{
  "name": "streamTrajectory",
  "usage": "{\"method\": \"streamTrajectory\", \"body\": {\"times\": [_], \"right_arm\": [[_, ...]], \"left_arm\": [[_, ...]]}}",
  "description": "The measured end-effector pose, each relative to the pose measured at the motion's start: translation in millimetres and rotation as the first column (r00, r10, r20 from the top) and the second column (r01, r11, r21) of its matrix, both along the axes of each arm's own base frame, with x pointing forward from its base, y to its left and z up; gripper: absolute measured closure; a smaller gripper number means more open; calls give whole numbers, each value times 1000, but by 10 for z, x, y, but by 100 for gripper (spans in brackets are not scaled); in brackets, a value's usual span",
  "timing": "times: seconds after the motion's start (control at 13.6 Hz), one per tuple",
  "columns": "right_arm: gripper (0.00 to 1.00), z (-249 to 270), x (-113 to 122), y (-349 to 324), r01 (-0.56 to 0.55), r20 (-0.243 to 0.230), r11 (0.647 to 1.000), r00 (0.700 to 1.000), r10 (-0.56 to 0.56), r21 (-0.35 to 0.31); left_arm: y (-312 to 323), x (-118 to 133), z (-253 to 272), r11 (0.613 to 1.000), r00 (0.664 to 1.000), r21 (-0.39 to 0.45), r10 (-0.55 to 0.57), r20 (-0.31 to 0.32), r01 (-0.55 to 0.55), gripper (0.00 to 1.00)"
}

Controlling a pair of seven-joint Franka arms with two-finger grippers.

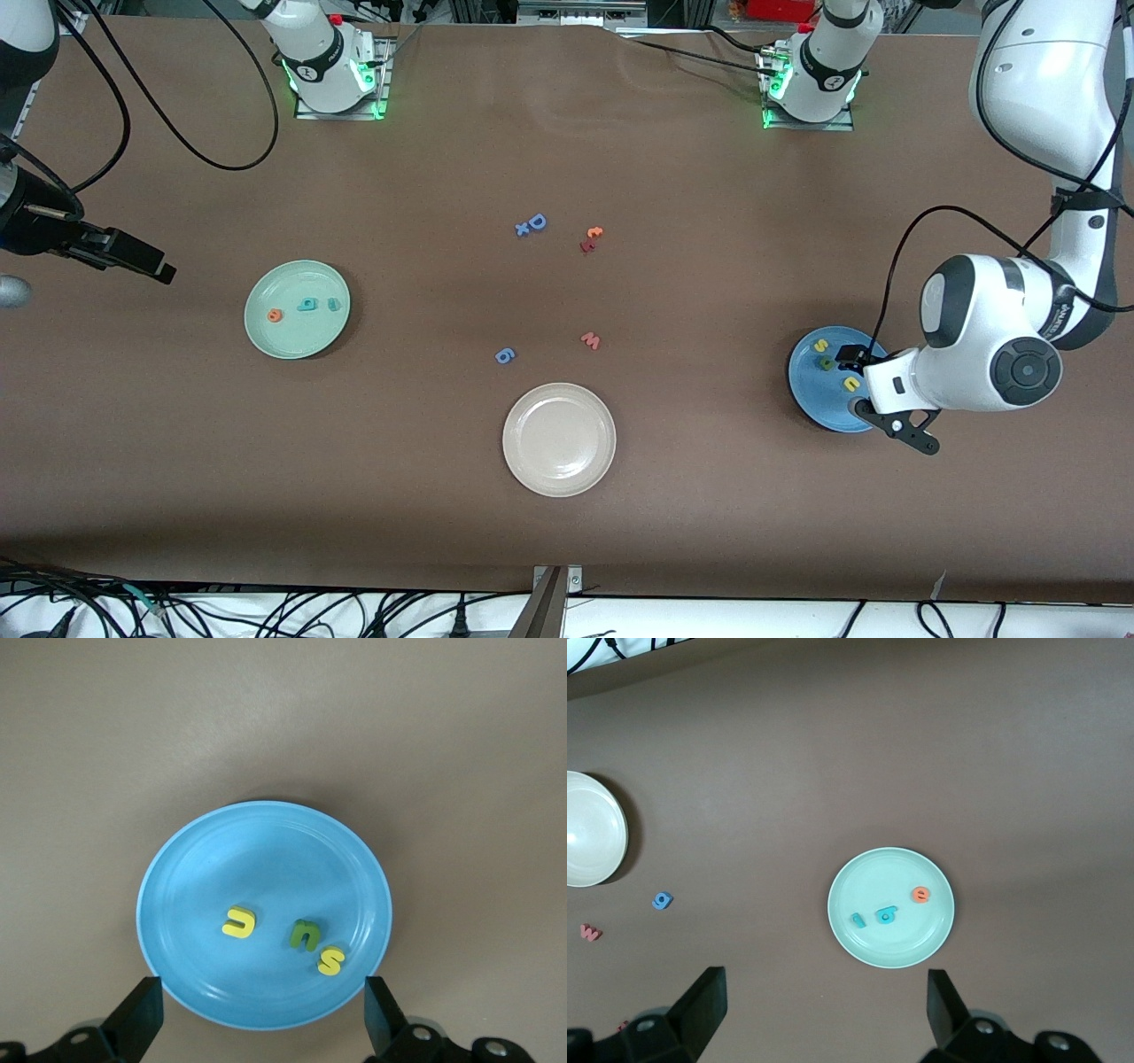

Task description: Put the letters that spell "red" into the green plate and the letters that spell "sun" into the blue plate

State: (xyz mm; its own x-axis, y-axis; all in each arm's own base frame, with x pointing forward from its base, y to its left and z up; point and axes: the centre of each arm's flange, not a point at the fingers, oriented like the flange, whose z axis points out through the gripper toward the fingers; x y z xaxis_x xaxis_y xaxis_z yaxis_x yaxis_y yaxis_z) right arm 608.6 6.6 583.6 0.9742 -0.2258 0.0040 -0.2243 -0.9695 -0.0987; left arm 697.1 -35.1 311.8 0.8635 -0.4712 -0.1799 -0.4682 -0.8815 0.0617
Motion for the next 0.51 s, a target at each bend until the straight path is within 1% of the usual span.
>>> {"method": "streamTrajectory", "body": {"times": [0.15, 0.22, 0.37, 0.51], "right_arm": [[0, 0, 0, -1, 0, 0, 1000, 1000, 0, 0], [0, 1, 0, -2, 0, 1, 1000, 1000, 0, 0], [0, 2, 0, -3, 1, 1, 1000, 1000, -1, 0], [0, 2, 0, -4, 1, 1, 1000, 1000, -1, 0]], "left_arm": [[-42, -54, 265, 998, 998, 10, 66, -5, -66, 0], [-96, -101, 423, 992, 992, 12, 127, -13, -127, 0], [-258, -230, 768, 967, 967, 30, 253, -30, -252, 0], [-413, -370, 1114, 952, 952, 48, 305, -30, -303, 0]]}}
